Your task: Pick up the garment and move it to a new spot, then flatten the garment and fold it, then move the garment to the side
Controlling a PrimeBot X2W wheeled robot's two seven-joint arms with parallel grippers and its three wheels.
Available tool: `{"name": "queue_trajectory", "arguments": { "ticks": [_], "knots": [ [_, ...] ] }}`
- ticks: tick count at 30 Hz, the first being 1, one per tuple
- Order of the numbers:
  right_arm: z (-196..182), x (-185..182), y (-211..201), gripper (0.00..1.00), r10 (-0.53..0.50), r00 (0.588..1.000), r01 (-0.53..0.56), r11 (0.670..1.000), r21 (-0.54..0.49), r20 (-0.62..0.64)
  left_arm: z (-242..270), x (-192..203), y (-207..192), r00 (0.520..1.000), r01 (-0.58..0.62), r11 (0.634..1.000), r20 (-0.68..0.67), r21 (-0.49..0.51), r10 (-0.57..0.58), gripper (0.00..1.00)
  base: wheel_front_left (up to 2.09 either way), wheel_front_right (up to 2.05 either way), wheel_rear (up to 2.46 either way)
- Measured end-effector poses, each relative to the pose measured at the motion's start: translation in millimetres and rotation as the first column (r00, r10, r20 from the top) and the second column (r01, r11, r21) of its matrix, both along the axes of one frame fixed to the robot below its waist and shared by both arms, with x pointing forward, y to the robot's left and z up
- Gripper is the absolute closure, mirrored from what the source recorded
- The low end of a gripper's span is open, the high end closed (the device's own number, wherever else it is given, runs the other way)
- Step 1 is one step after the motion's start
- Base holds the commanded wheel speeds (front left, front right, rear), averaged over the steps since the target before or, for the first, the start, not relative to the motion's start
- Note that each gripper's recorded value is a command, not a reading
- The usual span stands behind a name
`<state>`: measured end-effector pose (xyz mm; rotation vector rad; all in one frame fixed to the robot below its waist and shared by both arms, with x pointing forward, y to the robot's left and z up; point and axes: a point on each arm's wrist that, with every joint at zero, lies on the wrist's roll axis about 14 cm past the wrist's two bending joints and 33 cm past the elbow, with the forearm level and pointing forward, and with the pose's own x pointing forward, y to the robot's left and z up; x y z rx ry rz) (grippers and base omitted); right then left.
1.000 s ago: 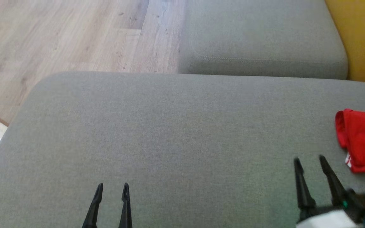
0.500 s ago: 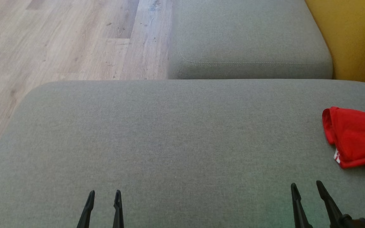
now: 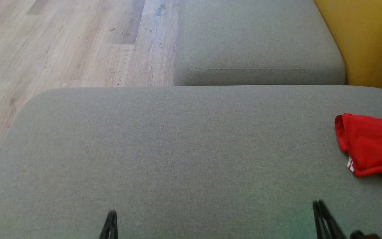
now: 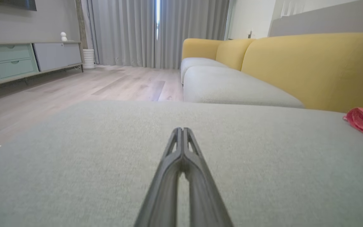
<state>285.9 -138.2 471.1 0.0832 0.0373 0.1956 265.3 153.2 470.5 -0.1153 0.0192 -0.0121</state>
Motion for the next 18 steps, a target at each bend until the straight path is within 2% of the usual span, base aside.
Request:
{"name": "queue_trajectory", "arguments": {
  "ticks": [5,18],
  "knots": [
    [-22.8,-6.6,-1.9,1.0,-0.007,0.997,0.007,1.0,0.005,-0.077,-28.6,-12.2,0.5,0.995,-0.005,1.0,-0.098,-0.011,0.004,1.0,0.0,0.0,0.0],
    [-30.2,-5.1,-10.1,1.0,-0.058,0.988,0.082,0.983,0.164,-0.145,-32.9,-4.2,4.2,0.99,-0.043,0.985,-0.138,-0.17,0.019,1.0,0.0,0.0,0.0]
  ]
}}
